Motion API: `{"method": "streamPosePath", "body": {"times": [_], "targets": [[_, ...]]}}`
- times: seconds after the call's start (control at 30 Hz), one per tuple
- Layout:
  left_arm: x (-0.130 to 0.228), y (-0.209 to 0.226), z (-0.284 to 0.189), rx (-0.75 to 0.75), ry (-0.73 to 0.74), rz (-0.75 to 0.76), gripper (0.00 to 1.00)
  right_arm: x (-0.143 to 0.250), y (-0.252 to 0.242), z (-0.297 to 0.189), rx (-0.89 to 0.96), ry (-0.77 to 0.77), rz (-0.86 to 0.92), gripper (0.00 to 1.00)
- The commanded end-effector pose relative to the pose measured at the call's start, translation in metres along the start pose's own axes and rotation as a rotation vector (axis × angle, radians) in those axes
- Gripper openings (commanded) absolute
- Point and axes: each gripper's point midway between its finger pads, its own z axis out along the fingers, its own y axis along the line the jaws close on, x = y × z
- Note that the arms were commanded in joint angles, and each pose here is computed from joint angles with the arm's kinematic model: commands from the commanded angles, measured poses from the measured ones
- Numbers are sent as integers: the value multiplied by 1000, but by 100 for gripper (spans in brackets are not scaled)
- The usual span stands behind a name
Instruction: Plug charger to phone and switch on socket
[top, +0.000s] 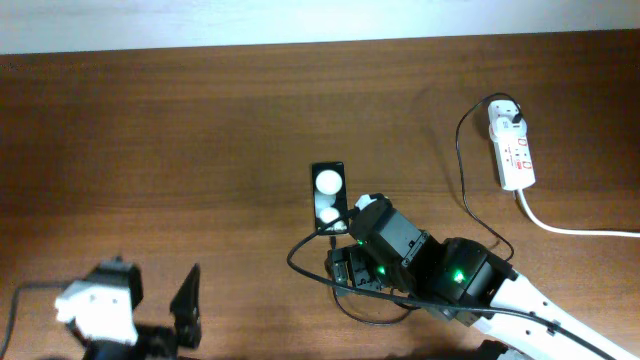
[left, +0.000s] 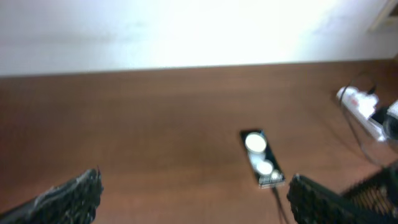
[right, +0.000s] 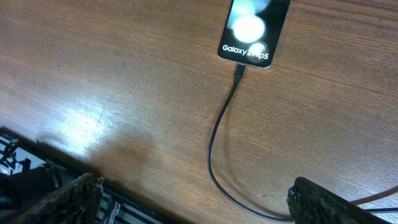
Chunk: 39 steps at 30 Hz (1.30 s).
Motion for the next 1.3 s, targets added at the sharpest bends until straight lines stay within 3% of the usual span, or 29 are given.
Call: {"method": "streamPosePath", "body": {"times": [0.0,0.13,0.77,1.27], "targets": [[25,10,-32,-58,-18,-21,99,-5,1,-3,1,-16,0,99],[86,10,-56,-58,132,-38,99,-5,1,-3,1,-16,0,99],[97,10,-98,-103,-105,-59,99,-5,1,-3,1,-16,0,99],[99,11,-98,-127,-98,-67,99,-5,1,-3,1,-16,0,99]]}}
